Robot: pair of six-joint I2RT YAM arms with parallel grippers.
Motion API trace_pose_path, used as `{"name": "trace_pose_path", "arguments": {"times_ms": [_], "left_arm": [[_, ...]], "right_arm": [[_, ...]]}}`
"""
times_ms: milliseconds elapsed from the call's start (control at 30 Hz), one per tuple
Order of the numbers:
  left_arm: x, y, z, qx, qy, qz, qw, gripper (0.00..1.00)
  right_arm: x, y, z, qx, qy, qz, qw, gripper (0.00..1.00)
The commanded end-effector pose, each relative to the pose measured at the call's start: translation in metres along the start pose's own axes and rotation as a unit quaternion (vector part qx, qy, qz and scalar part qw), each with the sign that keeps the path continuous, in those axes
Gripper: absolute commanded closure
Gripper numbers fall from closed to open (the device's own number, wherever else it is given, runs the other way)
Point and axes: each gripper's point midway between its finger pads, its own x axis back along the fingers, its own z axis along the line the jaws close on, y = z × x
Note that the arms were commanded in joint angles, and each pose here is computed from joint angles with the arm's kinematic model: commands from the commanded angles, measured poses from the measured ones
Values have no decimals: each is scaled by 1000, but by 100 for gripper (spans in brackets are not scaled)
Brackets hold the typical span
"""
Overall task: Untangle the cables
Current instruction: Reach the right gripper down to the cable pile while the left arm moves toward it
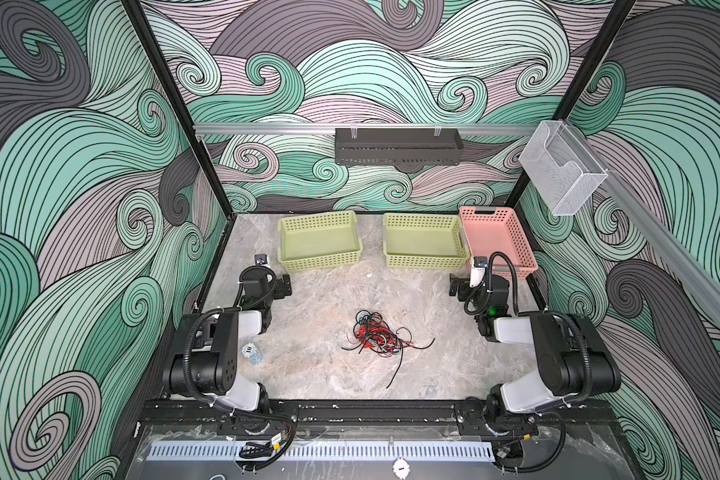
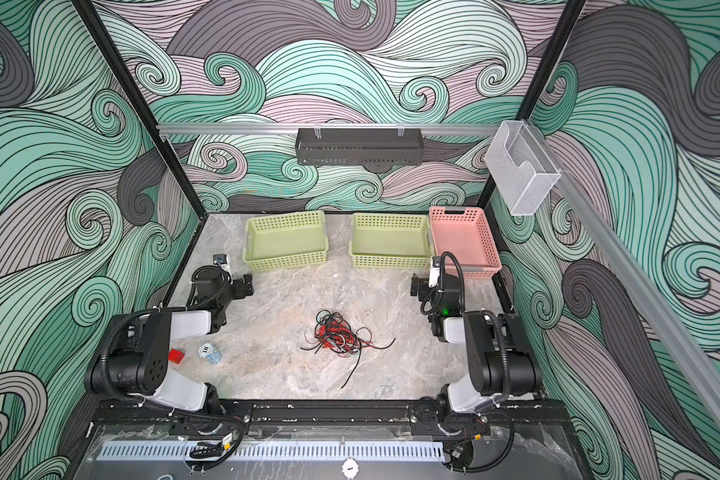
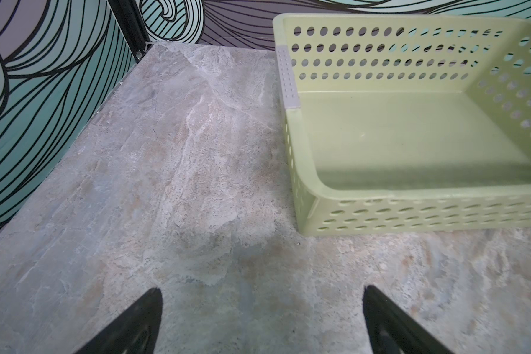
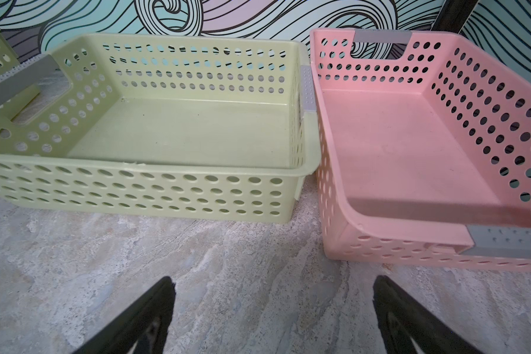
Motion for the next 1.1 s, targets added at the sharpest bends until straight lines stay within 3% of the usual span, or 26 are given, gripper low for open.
{"name": "trace_pose_path", "arguments": {"times_ms": [0, 133, 267, 367, 400, 467, 500, 567, 633, 733, 800, 900, 967, 1067], "left_arm": [[9, 25, -5, -7, -14, -22, 1000, 1], [69, 75, -15, 21, -36, -31, 999, 1], [158, 123, -36, 72, -95, -92, 989, 1], [217, 130, -12, 214, -60, -100, 970, 1], [231, 127, -8, 248, -55, -95, 963, 1], [257, 117, -9, 270, -72, -88, 956, 1], [267, 112, -11, 266, -81, -86, 957, 1], [282, 103, -9, 304, -92, -97, 943, 1], [290, 92, -4, 363, -100, -113, 919, 1], [294, 82, -17, 368, -149, -119, 910, 1], [280, 61, -32, 377, -174, -68, 907, 3], [259, 20, -65, 366, -218, 59, 903, 7], [250, -9, -87, 355, -253, 149, 888, 7], [233, -41, -106, 361, -270, 235, 861, 7]], "right_arm": [[4, 22, -9, -1, -46, -31, 998, 0], [32, 76, -7, 7, -93, 24, 995, 0], [81, 112, 6, -108, -85, 152, 979, 0], [103, 99, 24, -192, -38, 230, 953, 0], [105, 94, 40, -215, 20, 244, 945, 2], [118, 88, 79, -233, 134, 259, 928, 31], [127, 84, 88, -230, 146, 269, 924, 42], [145, 77, 106, -184, 156, 275, 931, 54], [167, 71, 123, -125, 162, 276, 939, 53], [191, 62, 147, -75, 193, 285, 936, 50], [203, 52, 169, -47, 227, 292, 928, 50], [216, 32, 201, 3, 266, 303, 915, 52], [220, 19, 218, 47, 282, 309, 907, 55], [223, 3, 244, 93, 310, 320, 890, 56]]}}
